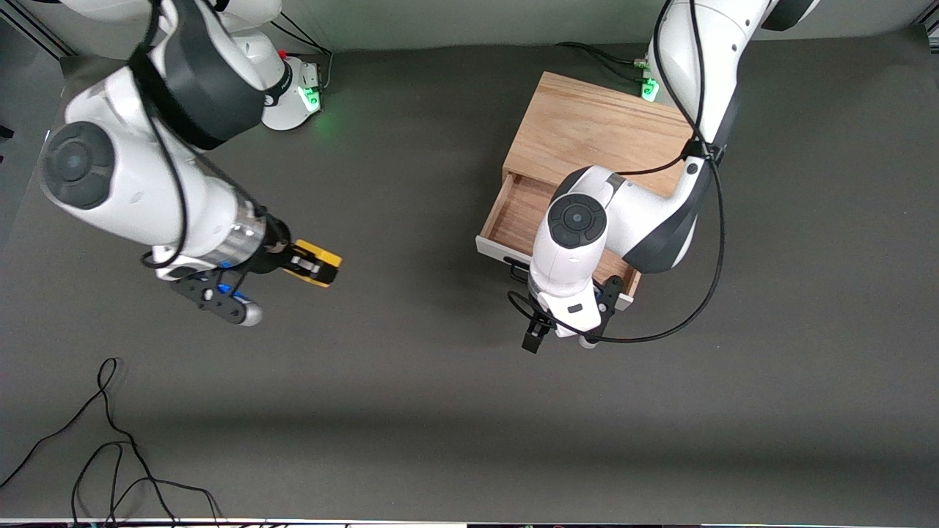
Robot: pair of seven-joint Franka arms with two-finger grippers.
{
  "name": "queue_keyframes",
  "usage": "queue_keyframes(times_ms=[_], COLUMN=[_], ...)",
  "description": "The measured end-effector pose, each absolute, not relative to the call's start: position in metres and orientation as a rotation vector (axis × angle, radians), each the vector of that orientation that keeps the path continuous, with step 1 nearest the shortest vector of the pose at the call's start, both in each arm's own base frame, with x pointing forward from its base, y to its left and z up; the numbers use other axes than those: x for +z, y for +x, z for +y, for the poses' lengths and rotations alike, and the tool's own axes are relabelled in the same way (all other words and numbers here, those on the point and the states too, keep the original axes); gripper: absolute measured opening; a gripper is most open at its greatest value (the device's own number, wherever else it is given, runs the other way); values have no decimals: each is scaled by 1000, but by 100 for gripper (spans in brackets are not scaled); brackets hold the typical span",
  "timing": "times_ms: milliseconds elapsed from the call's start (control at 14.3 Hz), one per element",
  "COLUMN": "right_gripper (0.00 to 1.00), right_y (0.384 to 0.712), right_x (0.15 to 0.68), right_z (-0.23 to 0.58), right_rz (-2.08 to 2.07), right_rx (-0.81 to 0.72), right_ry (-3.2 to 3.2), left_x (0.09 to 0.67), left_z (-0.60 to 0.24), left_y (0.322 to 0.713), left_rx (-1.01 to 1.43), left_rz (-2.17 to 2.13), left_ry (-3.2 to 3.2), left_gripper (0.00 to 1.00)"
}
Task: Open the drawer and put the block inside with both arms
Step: 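Carry the cube over the open drawer with the right gripper while the left gripper withdraws, then lower the cube into the drawer and open the right gripper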
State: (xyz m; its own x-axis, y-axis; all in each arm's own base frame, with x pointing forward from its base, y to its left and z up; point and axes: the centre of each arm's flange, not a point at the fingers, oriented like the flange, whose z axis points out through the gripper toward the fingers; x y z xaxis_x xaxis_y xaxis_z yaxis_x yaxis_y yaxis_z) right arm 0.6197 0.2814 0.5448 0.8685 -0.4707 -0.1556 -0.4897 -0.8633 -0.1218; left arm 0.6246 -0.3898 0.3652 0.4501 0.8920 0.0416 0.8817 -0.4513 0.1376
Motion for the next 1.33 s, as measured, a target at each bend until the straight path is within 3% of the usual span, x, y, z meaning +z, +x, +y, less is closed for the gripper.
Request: queue_keyframes(times_ms=[210,559,978,1328], right_gripper=[55,55,55,55], right_y=[602,558,491,457], right_x=[535,496,405,327], right_z=[342,461,579,624], right_rz=[805,826,694,706], right_rx=[142,-5,-46,-37], right_ry=[-2864,-2850,-2859,-2862], left_x=[429,531,557,559], left_z=[-331,-167,-43,-34], left_y=[641,631,583,541], left_rx=[156,-139,-288,-284], left_rz=[1533,1132,547,257], left_ry=[2690,2948,3089,3122], left_gripper=[100,100,100,100])
